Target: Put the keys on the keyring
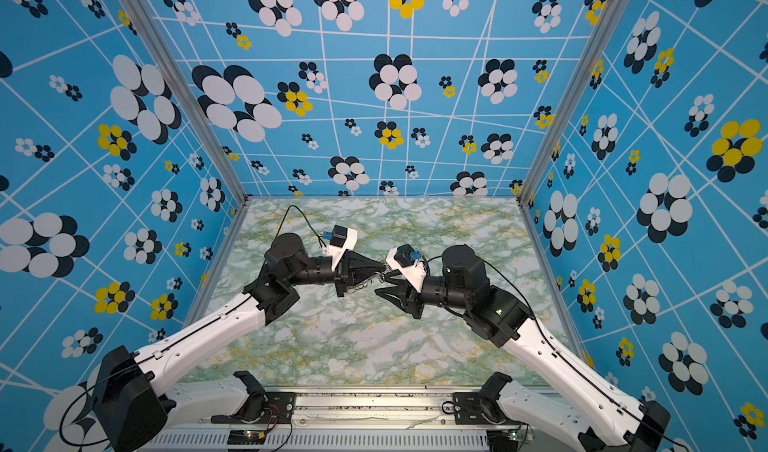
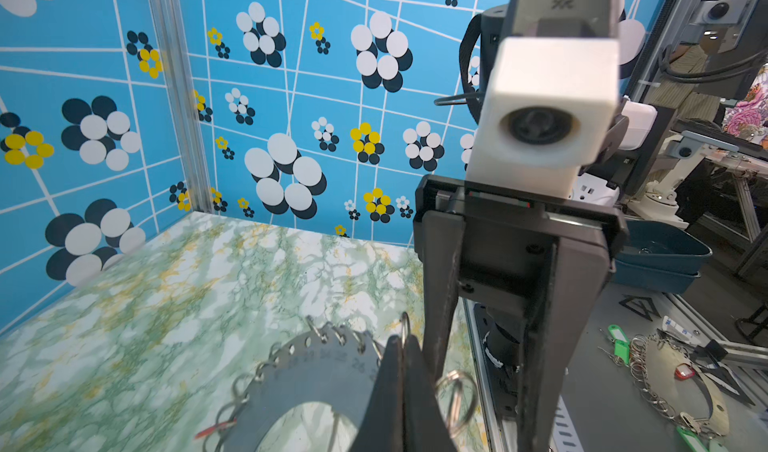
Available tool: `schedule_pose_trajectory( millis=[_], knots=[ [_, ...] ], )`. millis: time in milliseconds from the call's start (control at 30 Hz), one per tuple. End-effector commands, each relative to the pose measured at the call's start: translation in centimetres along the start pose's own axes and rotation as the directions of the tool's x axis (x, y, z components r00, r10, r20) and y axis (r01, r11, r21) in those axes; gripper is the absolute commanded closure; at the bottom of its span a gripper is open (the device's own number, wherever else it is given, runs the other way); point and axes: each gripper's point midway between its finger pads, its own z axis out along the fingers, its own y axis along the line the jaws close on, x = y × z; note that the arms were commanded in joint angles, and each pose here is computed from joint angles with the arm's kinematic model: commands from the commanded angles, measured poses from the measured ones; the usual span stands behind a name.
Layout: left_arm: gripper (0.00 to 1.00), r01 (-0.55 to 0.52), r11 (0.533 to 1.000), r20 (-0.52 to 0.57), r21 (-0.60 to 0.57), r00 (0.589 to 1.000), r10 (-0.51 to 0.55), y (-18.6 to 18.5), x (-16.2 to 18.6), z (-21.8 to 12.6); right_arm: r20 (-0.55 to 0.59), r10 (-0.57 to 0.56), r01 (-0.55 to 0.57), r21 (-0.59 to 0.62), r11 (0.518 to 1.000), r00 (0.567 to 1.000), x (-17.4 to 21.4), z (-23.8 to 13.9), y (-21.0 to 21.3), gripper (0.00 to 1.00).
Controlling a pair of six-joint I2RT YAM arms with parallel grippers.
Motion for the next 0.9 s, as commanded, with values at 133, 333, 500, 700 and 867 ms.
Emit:
schedule_pose_trajectory(
  millis=[133,333,500,700,867],
  knots=[
    [1.0,-0.108,0.994,0.084,0.013,0.991,0.107,-1.6,-1.4,-0.7,0.002,0.031,-0.031,0.024,0.999,1.0,-0.1,-2.7,-0.7,0.53],
    [1.0,-0.133,0.99,0.081,0.049,0.988,0.129,-2.5,-0.9,-0.6,0.071,0.044,-0.046,0.029,0.998,0.997,-1.6,-3.4,-1.2,0.54],
    [1.0,-0.155,0.986,0.084,0.061,0.985,0.15,-3.2,-0.8,-0.8,0.117,0.058,-0.059,0.008,0.998,0.991,-2.6,-4.0,-1.3,0.57],
    [1.0,-0.172,0.983,0.083,0.07,0.983,0.166,-3.7,-0.9,-0.8,0.142,0.063,-0.066,0.019,0.998,0.988,-3.1,-4.5,-1.7,0.57],
    [1.0,-0.174,0.982,0.084,0.078,0.982,0.167,-4.0,-0.9,-0.7,0.141,0.091,-0.092,-0.001,0.996,0.986,-2.7,-3.7,-2.0,0.61]
  ],
)
